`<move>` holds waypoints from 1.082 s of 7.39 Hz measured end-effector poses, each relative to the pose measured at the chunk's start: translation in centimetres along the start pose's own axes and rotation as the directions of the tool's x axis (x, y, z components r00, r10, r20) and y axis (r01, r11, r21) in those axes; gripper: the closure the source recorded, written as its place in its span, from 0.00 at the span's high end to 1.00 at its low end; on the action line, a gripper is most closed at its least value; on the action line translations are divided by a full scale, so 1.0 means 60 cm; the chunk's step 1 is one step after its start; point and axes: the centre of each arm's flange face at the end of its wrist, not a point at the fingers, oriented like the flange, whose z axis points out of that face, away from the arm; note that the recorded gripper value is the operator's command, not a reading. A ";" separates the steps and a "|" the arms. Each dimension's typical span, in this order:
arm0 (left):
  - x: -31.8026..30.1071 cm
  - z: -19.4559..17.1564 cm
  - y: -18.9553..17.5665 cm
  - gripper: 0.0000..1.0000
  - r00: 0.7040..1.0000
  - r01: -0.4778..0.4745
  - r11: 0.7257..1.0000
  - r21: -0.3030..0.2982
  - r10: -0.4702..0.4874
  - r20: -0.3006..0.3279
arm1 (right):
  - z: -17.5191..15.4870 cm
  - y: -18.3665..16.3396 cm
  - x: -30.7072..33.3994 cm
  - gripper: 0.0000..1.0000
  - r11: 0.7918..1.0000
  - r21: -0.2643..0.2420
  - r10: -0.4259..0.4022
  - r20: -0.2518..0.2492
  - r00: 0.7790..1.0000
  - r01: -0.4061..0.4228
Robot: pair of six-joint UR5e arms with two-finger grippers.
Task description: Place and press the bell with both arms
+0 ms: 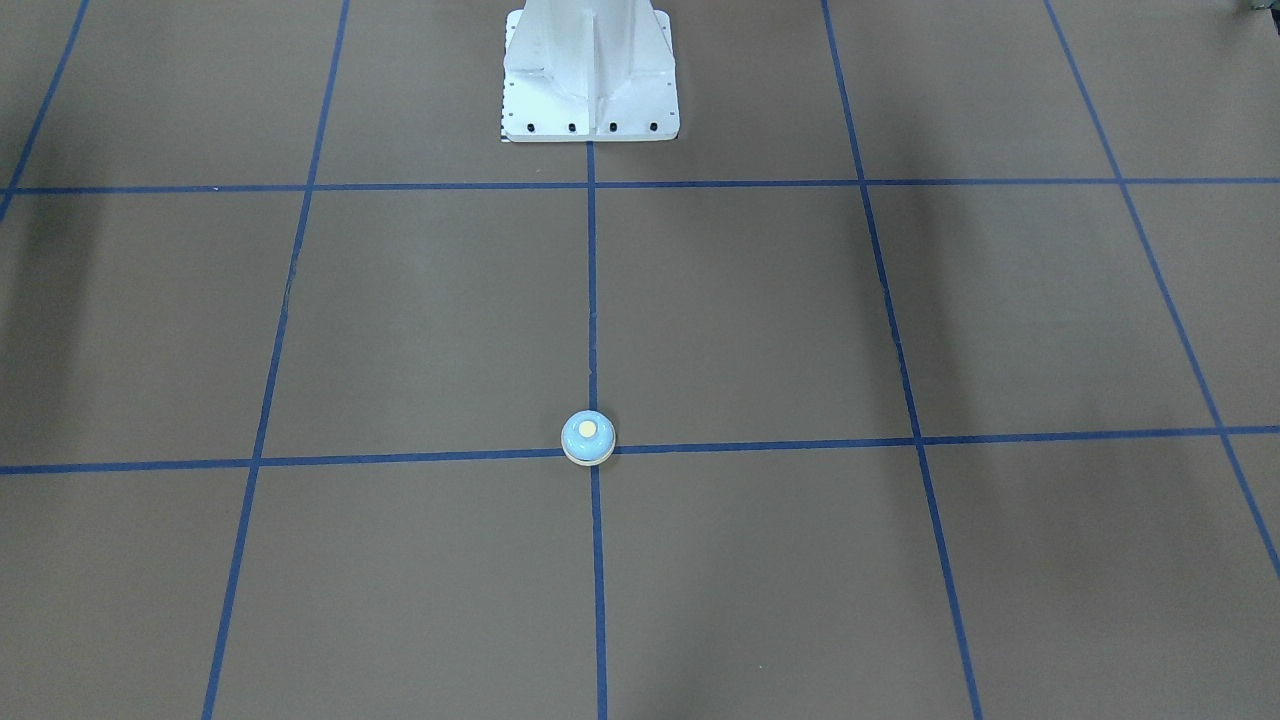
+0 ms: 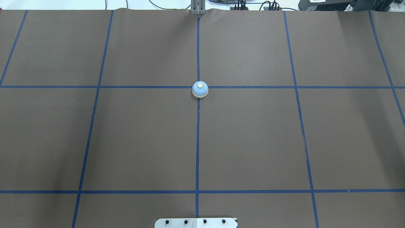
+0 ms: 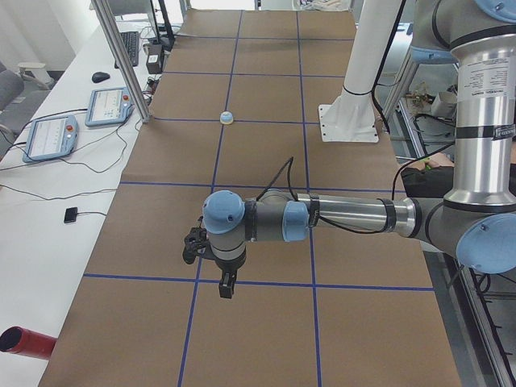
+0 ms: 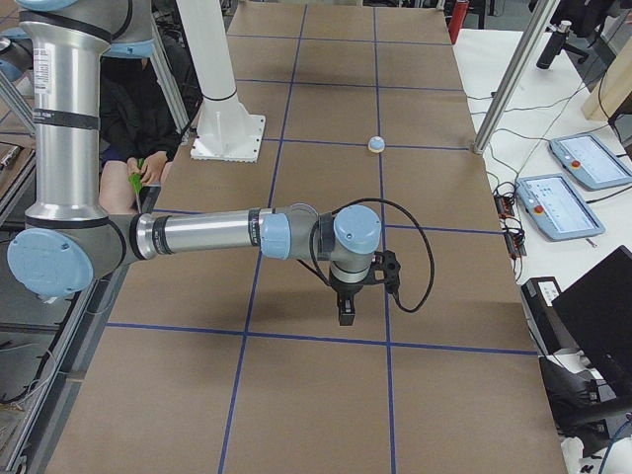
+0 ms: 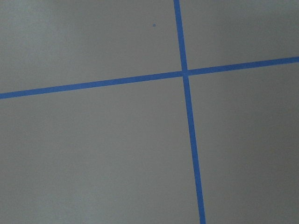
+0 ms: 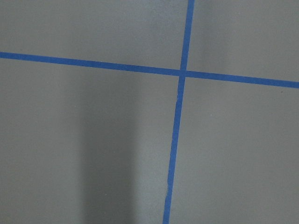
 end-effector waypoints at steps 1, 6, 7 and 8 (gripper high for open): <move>-0.003 0.004 0.007 1.00 1.000 0.004 1.000 -0.005 -0.004 0.000 | 0.000 0.001 0.000 1.00 1.000 -0.002 0.003 0.001 1.000 -0.003; 0.005 0.000 0.006 1.00 1.000 -0.007 1.000 0.006 0.007 0.003 | 0.001 0.001 0.000 1.00 1.000 -0.003 0.004 0.004 1.000 -0.004; 0.005 -0.001 0.005 1.00 1.000 -0.011 1.000 0.010 0.011 0.003 | 0.002 0.001 0.001 1.00 1.000 -0.004 0.004 0.004 1.000 -0.004; 0.006 -0.001 0.005 1.00 1.000 -0.013 1.000 0.011 0.013 0.004 | 0.002 0.001 0.002 1.00 1.000 -0.004 0.004 0.004 1.000 -0.004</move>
